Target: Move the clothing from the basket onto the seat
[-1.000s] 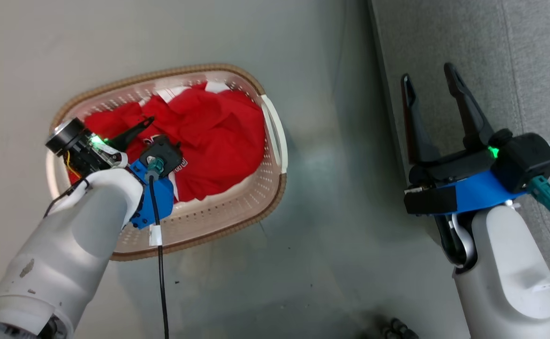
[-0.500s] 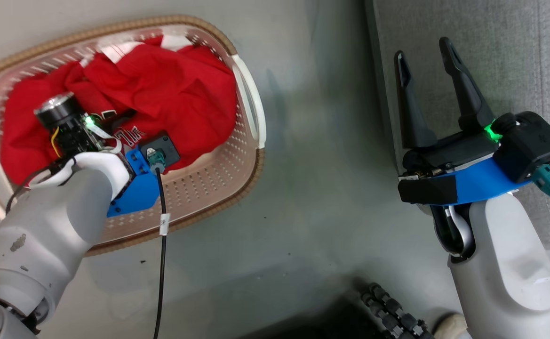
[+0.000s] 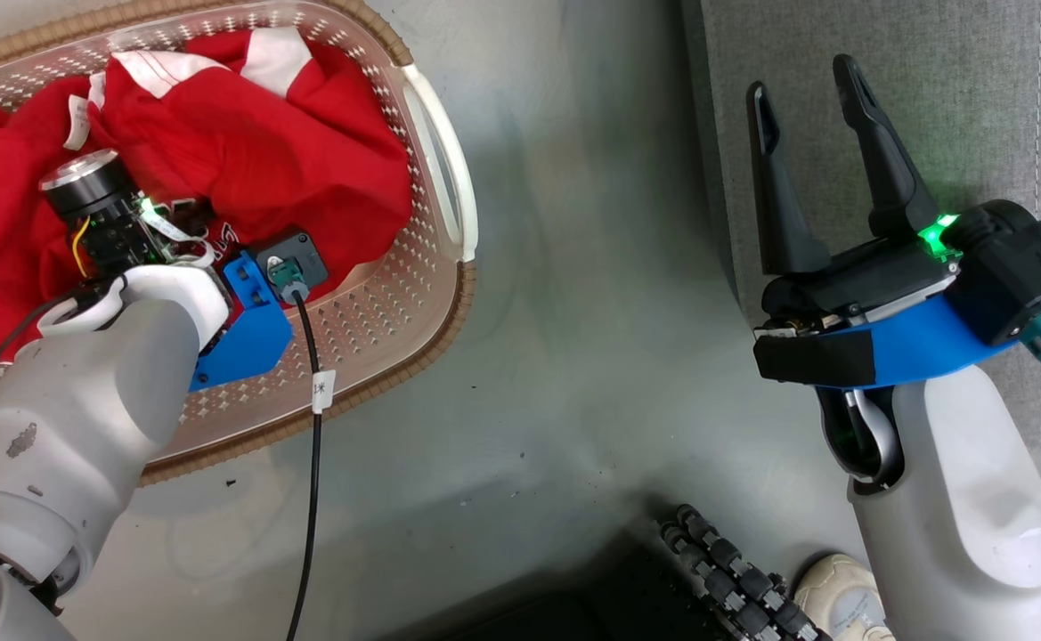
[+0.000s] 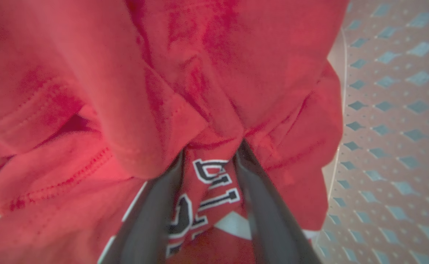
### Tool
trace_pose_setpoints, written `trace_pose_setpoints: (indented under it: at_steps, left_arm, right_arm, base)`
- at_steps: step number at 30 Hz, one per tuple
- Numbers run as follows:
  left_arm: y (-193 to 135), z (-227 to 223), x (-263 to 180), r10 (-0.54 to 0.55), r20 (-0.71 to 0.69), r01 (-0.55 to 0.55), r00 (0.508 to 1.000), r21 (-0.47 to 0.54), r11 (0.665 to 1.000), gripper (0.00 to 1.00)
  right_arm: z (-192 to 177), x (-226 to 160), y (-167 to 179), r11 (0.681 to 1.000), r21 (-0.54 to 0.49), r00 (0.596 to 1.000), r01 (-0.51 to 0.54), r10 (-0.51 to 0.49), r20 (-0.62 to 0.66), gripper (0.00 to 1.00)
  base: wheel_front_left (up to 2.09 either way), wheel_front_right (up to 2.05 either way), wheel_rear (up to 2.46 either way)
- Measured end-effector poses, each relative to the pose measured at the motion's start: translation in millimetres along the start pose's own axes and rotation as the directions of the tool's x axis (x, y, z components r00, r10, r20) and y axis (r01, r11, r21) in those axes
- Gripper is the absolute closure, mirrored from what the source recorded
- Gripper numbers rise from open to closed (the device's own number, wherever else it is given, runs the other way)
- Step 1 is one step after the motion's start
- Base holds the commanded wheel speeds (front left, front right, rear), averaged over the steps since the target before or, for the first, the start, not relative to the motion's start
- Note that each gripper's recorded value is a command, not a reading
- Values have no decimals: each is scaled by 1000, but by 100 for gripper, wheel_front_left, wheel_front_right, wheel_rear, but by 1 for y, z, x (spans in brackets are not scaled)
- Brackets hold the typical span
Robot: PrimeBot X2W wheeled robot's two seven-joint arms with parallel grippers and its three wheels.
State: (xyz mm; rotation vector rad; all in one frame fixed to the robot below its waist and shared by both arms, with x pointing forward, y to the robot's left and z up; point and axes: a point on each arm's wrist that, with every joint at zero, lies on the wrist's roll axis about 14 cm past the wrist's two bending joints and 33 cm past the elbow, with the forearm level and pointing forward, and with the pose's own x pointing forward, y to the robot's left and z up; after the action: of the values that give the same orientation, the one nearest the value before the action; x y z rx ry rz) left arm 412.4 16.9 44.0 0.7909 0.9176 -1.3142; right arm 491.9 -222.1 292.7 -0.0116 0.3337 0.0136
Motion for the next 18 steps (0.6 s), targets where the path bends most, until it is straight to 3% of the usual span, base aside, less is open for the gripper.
trace_pose_setpoints:
  at_steps: [10, 18]
  left_arm:
    - [5, 23, -18, 26, 73, -27, 997, 12, 1000, 100]
    - [20, 72, -55, 105, 240, -88, 965, -79, 993, 100]
  right_arm:
    - [18, 1, 2, 1000, -5, 999, -2, 2, 43, 0]
    - [40, 4, 11, 1000, -22, 995, -20, 22, 98, 0]
  base:
    - [0, 0, 0]
    - [0, 0, 0]
